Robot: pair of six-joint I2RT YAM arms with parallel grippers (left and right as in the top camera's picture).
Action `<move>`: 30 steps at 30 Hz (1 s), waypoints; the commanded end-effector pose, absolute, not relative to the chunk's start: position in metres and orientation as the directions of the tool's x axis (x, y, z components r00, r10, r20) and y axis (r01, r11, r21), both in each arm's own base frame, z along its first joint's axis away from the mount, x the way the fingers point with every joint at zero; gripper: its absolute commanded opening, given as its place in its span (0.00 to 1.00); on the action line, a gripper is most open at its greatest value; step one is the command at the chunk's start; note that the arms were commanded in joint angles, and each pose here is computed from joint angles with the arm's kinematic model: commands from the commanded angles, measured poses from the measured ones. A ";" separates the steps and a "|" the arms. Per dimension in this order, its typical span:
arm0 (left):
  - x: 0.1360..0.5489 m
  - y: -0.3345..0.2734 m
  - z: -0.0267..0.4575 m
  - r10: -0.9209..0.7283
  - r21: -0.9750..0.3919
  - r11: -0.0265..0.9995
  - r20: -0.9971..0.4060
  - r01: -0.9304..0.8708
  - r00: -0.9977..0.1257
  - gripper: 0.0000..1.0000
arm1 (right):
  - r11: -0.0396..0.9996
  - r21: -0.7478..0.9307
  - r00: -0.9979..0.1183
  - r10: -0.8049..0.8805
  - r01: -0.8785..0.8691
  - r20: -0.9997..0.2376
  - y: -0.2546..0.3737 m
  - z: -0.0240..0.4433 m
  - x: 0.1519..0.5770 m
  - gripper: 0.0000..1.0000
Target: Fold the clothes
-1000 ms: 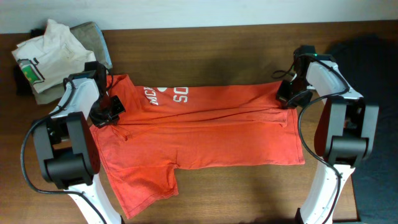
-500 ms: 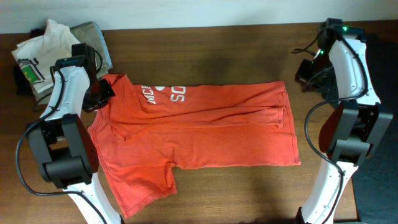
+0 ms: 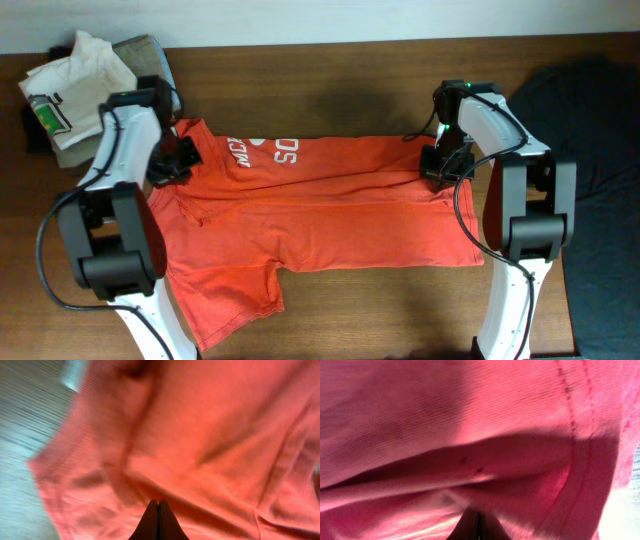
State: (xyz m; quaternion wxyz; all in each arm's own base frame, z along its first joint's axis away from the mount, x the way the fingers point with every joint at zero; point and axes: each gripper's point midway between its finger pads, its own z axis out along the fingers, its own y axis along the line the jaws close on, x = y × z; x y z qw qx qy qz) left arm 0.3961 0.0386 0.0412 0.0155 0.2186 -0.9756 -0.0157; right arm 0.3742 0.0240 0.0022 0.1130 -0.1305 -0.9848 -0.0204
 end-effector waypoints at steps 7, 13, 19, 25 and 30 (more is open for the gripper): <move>0.369 0.022 -0.009 -0.382 0.042 0.924 0.095 -0.379 -0.919 0.01 | 0.955 -0.021 -0.930 0.292 0.295 0.222 0.015 -0.021 0.363 0.08; 0.351 0.052 -0.019 -0.427 0.124 0.902 0.107 -0.414 -0.898 0.01 | 0.901 -0.141 -0.878 0.433 0.411 0.204 -0.030 -0.017 0.357 0.04; 0.343 0.076 -0.019 -0.494 0.130 0.868 0.118 -0.480 -0.862 0.01 | 0.854 -0.143 -0.828 0.521 0.501 0.209 -0.066 -0.008 0.354 0.04; 0.350 0.088 -0.012 -0.520 0.124 0.852 0.094 -0.509 -0.849 0.01 | 0.829 -0.130 -0.810 0.560 0.544 0.174 -0.084 -0.001 0.363 0.04; 0.369 0.089 0.018 -0.514 0.109 0.855 0.048 -0.507 -0.857 0.01 | 0.824 -0.094 -0.812 0.566 0.559 0.140 -0.084 0.028 0.381 0.04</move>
